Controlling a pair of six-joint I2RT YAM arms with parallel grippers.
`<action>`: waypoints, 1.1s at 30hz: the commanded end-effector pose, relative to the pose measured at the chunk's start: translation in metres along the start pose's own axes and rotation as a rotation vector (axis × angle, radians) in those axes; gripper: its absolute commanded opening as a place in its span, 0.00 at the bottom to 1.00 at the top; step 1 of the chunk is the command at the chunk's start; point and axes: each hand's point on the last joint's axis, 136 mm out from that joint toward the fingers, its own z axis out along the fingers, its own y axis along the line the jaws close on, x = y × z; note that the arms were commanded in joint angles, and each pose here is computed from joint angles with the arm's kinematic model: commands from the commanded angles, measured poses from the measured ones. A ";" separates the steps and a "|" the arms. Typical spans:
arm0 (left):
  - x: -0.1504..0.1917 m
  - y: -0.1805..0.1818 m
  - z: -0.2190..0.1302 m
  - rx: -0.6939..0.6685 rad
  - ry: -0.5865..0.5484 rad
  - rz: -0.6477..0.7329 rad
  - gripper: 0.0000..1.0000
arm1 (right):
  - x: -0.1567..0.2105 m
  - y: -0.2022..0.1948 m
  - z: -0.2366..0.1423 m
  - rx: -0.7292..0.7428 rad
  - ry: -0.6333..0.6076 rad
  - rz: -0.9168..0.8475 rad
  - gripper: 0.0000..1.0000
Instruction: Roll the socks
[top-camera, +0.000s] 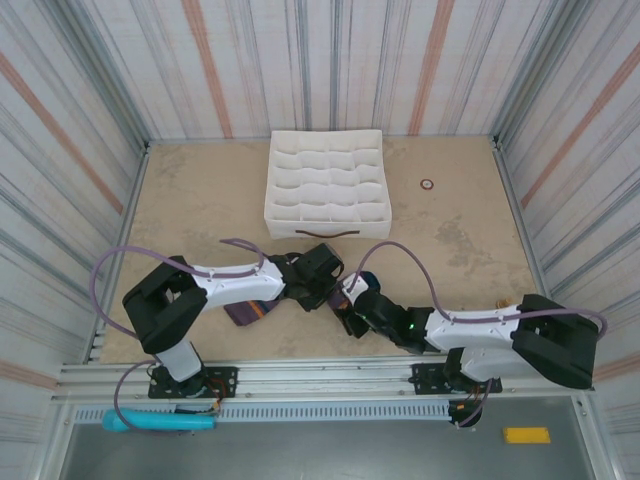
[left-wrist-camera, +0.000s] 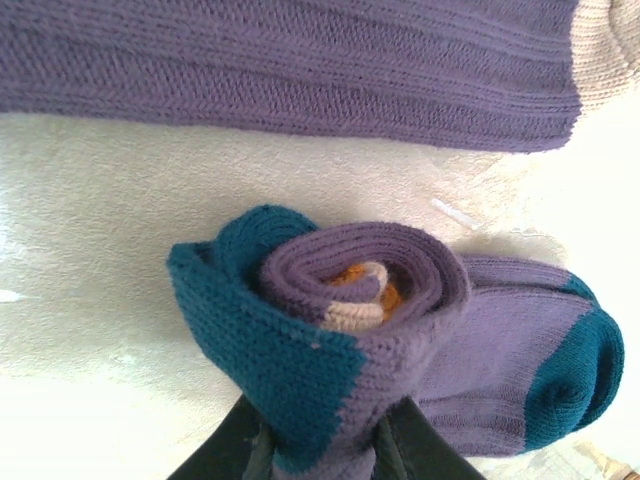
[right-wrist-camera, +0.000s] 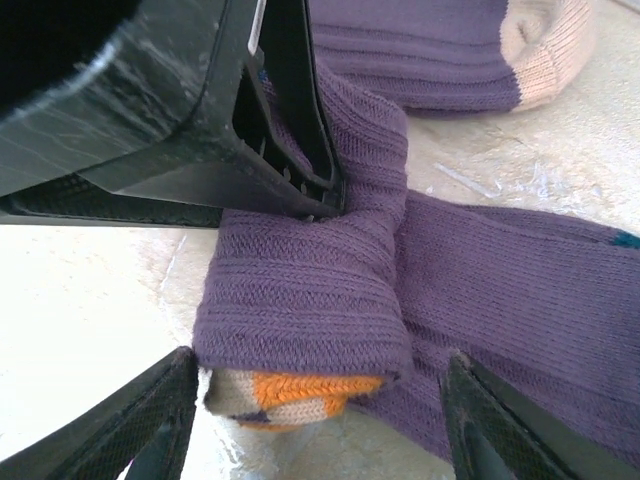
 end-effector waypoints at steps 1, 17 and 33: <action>0.005 0.011 0.006 -0.053 0.025 -0.015 0.00 | -0.016 0.004 0.004 0.006 -0.050 -0.011 0.66; 0.010 0.011 0.015 -0.035 0.066 -0.038 0.00 | 0.002 -0.008 0.010 0.039 0.008 0.043 0.26; -0.008 -0.004 0.003 0.027 0.006 0.016 0.63 | 0.072 -0.033 -0.010 0.079 0.219 0.456 0.00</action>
